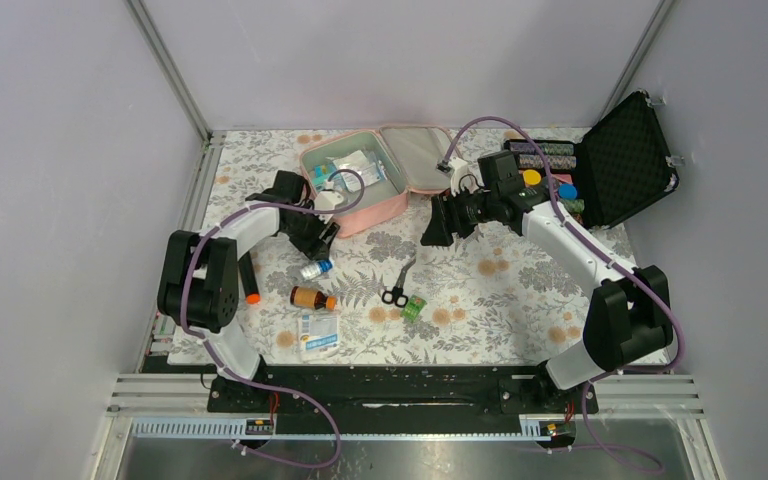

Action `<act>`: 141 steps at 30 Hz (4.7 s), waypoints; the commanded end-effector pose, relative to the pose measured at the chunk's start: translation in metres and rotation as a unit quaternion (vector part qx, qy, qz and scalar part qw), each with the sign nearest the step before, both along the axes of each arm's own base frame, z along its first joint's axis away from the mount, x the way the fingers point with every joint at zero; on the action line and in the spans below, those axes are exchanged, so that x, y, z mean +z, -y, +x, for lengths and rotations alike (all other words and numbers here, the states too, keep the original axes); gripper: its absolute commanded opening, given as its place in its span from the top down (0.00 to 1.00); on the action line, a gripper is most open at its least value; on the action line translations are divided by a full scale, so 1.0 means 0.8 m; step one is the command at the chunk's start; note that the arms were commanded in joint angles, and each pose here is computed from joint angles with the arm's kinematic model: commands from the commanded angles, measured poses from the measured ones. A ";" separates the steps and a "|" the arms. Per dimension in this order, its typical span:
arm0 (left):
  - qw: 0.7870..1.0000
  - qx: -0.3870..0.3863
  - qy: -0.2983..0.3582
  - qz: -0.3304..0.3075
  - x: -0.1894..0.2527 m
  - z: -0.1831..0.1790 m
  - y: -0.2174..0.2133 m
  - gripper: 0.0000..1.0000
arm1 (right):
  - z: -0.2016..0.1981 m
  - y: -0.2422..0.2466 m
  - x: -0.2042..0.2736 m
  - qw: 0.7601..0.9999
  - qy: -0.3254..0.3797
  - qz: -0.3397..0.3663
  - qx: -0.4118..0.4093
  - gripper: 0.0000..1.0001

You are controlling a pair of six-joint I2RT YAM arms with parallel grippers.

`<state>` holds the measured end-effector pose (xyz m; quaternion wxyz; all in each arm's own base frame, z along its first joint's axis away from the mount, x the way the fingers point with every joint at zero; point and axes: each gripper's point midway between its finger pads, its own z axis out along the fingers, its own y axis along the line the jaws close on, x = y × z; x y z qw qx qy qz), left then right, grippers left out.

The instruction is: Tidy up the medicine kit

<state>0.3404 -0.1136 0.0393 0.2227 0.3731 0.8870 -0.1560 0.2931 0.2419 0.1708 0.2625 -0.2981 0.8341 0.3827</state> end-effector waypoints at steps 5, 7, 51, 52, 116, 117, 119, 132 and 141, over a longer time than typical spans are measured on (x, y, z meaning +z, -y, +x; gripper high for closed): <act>0.999 -0.014 0.015 0.025 0.007 -0.007 0.001 0.40 | 0.004 -0.005 0.007 1.000 0.016 0.006 0.004 0.30; 0.999 -0.022 0.007 0.027 0.008 -0.015 0.000 0.40 | 0.004 -0.005 0.007 1.000 0.015 0.006 0.005 0.30; 0.970 -0.125 0.210 0.005 0.103 0.237 0.161 0.75 | 0.004 0.016 0.011 0.998 0.058 -0.031 -0.012 0.28; 0.968 -0.126 0.215 0.008 0.099 0.239 0.164 0.75 | 0.003 0.017 0.012 0.998 0.062 -0.032 -0.013 0.28; 0.935 -0.334 -0.025 0.114 -0.019 -0.109 -0.021 0.44 | 0.007 0.004 -0.008 1.000 0.014 -0.014 -0.017 0.27; 0.936 -0.334 -0.026 0.111 -0.016 -0.108 -0.019 0.47 | 0.007 0.004 -0.007 1.000 0.015 -0.015 -0.017 0.27; 0.936 -0.335 -0.024 0.102 -0.006 -0.105 -0.014 0.55 | 0.007 0.005 -0.008 1.000 0.018 -0.017 -0.017 0.27; 0.965 -0.212 0.138 -0.069 0.167 0.039 0.081 0.65 | 0.005 0.008 -0.002 0.999 0.028 -0.018 -0.018 0.27; 0.977 -0.085 0.173 -0.096 0.176 0.187 0.127 0.61 | 0.000 0.019 0.003 0.997 0.065 -0.031 -0.019 0.26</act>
